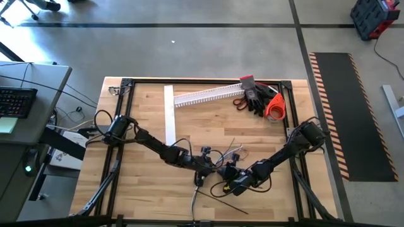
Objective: Ziptie cables
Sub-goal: Wrap the cable wires with the black zip tie, then put the zip-tied cable wires into the white cable duct
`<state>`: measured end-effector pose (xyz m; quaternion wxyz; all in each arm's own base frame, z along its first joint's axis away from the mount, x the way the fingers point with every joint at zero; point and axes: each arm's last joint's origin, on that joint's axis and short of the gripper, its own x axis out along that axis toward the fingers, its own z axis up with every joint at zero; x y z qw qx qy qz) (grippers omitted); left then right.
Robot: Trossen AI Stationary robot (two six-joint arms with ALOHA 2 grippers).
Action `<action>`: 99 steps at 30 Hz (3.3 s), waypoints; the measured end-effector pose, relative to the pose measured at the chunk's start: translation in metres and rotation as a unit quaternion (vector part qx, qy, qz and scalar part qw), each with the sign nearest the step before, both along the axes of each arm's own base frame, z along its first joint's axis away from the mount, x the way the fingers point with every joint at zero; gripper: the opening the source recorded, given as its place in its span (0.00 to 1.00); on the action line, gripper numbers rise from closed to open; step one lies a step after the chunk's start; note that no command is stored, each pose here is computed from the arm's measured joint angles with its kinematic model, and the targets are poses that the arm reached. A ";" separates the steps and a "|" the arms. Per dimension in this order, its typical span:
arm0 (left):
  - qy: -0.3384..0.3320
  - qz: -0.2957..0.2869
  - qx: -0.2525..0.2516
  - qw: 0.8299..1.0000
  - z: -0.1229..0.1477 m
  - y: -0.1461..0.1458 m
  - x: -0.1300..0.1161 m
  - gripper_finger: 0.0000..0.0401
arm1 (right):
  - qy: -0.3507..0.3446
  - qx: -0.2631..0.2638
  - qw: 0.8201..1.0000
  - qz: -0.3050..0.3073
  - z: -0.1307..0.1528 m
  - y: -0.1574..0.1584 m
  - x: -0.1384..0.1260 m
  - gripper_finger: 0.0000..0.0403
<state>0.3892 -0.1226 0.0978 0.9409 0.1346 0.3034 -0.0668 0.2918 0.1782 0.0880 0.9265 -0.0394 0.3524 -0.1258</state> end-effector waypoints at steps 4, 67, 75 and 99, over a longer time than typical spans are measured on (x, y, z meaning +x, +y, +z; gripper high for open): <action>0.000 -0.001 -0.001 1.000 0.000 0.000 0.000 0.21 | 0.000 0.000 1.000 0.000 0.000 0.000 0.000 0.19; 0.017 0.055 -0.018 0.998 0.053 -0.025 -0.025 0.19 | 0.041 0.016 0.999 0.014 0.041 0.017 -0.044 0.41; 0.104 0.151 -0.186 0.965 0.047 -0.082 -0.069 0.19 | -0.019 -0.029 0.999 0.040 0.059 0.020 -0.039 0.55; 0.087 0.273 -0.312 0.906 0.011 -0.112 -0.077 0.24 | 0.045 0.002 0.964 0.263 0.009 -0.031 0.033 0.38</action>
